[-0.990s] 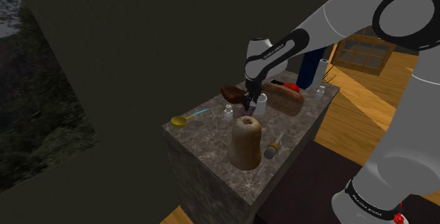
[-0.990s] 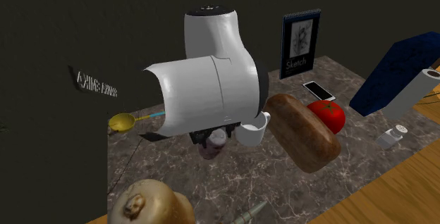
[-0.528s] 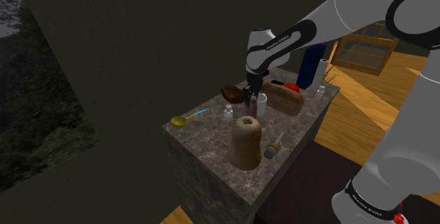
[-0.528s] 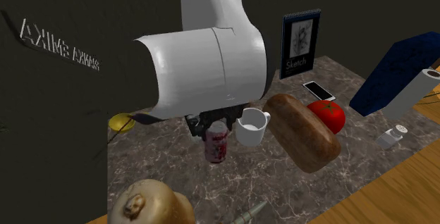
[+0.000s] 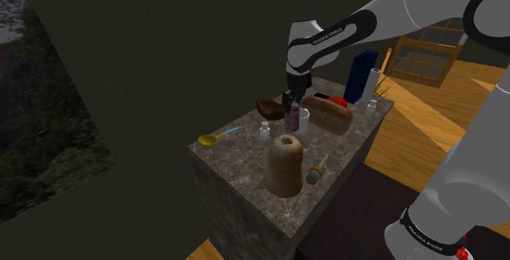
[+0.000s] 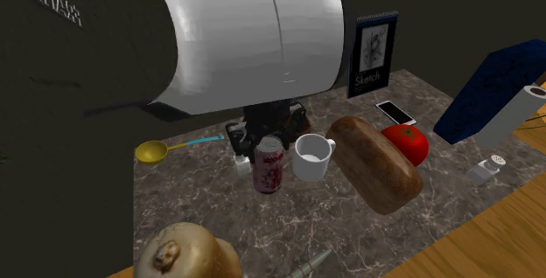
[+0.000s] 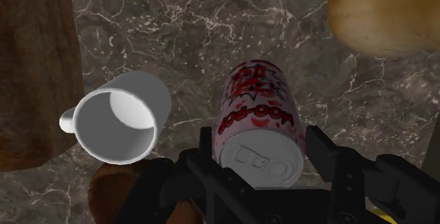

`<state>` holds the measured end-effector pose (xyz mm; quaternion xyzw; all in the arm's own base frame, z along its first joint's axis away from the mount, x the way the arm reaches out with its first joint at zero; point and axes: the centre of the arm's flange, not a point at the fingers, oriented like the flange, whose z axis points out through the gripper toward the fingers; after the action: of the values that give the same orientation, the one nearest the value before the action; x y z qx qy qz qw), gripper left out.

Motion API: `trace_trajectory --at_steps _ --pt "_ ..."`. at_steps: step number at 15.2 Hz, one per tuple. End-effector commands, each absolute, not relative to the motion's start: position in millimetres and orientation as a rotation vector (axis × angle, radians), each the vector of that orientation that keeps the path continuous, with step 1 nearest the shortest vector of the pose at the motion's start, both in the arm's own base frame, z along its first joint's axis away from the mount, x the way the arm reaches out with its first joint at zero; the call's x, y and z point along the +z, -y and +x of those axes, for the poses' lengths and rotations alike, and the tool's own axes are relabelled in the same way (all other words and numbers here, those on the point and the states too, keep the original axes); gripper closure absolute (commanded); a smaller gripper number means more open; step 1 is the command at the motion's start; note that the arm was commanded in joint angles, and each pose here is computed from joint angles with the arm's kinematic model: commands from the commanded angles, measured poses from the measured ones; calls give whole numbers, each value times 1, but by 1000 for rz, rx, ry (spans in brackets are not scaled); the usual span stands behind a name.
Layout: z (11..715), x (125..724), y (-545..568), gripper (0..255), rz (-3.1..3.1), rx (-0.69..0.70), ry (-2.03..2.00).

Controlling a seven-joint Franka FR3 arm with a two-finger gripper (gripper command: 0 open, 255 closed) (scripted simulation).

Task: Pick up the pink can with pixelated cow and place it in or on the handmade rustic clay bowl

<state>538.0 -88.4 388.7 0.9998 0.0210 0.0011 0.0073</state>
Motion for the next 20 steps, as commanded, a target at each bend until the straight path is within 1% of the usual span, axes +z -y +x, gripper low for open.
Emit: trace_trajectory --at_steps 1,8,20 --pt "538 400 88 255 3126 4 -66" --pt "538 433 88 255 3126 4 -66" --pt "673 456 167 255 3126 4 -66"
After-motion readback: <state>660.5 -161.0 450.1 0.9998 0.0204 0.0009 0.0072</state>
